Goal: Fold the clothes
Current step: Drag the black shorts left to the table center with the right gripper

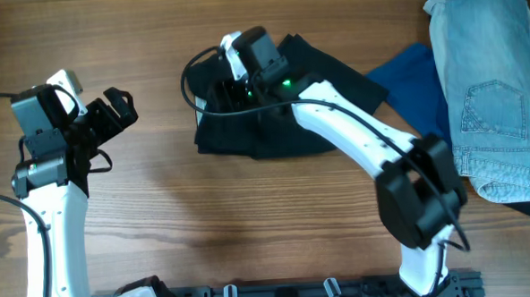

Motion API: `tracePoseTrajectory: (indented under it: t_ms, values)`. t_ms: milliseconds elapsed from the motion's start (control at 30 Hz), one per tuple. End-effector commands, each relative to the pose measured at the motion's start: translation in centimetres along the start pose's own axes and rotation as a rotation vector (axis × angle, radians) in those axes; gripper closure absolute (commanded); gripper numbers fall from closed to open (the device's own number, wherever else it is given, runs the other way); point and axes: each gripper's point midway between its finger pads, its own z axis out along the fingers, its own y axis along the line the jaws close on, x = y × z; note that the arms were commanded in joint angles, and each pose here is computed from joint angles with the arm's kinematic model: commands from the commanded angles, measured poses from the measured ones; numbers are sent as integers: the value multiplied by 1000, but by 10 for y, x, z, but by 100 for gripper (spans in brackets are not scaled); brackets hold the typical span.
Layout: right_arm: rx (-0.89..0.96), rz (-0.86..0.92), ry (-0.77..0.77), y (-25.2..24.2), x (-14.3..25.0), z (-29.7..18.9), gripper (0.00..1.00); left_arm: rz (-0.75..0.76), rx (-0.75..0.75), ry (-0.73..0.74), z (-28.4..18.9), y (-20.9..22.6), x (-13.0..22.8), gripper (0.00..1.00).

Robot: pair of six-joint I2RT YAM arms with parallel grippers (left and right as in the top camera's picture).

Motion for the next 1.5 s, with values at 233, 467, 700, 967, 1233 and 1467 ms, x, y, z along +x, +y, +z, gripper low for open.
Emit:
tracePoseTrajectory:
  t_ms: [233, 467, 700, 967, 1233, 1467]
  values:
    - [-157, -450, 14, 48, -3, -38, 0, -25, -32, 75, 7, 10, 15, 0]
    - [-83, -687, 234, 11, 65, 35, 10, -121, -85, 169, 47, 41, 30, 0]
    - [-99, -723, 429, 1, 115, 37, 20, -116, -88, 179, 56, 44, 31, 0]
    - [-155, -796, 410, 38, 122, 43, 30, -116, -88, 179, 56, 44, 31, 0]
    - [-34, -739, 385, 5, 112, 63, 83, -121, -93, 195, 56, 45, 35, 0]
    - [51, -587, 225, -9, 47, 41, 96, -121, -92, 195, 56, 45, 35, 0]
